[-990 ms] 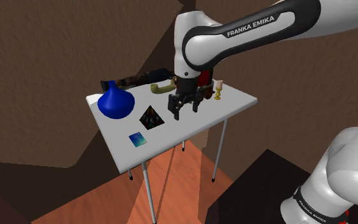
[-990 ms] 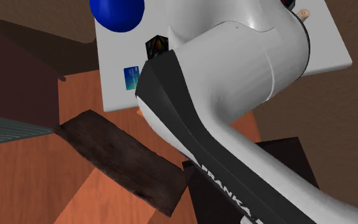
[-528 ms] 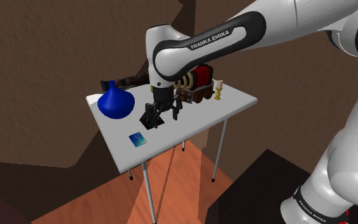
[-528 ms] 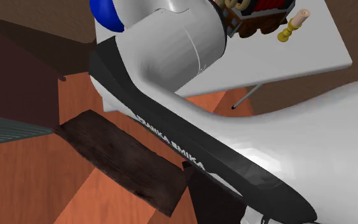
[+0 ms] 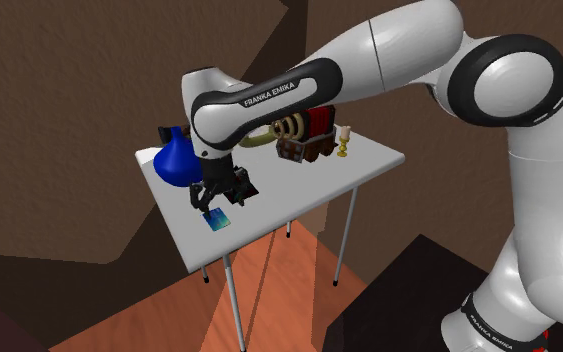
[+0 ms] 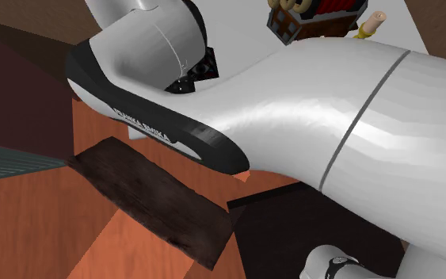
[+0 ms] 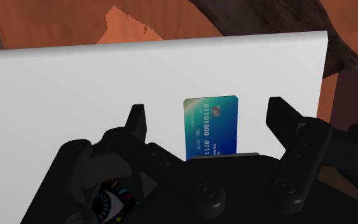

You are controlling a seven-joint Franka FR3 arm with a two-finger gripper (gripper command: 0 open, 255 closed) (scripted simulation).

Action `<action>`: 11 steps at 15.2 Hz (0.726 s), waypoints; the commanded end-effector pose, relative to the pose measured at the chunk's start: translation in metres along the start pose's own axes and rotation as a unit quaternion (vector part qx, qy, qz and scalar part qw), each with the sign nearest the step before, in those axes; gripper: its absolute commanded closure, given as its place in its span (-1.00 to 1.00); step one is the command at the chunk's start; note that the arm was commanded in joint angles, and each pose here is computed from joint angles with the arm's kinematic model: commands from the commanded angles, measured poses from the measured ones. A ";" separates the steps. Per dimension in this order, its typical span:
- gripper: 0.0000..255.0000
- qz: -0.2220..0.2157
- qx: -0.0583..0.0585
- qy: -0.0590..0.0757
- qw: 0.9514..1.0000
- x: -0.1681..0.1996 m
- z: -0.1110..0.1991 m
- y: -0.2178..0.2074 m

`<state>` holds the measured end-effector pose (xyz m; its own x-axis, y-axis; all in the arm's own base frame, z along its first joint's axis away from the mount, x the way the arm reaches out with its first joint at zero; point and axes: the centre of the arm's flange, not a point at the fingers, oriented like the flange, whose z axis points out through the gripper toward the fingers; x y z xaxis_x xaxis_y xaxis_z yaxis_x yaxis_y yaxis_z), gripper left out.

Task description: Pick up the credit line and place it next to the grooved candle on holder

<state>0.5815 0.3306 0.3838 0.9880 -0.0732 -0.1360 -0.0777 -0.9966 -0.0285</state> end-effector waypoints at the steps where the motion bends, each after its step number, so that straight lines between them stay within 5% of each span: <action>1: -1.00 0.002 0.000 -0.004 1.000 0.012 0.007 -0.013; 11: -1.00 0.002 0.000 -0.004 1.000 0.012 0.047 -0.013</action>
<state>0.5884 0.3442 0.3365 0.9864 -0.0774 -0.1452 -0.0823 -0.9962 -0.0279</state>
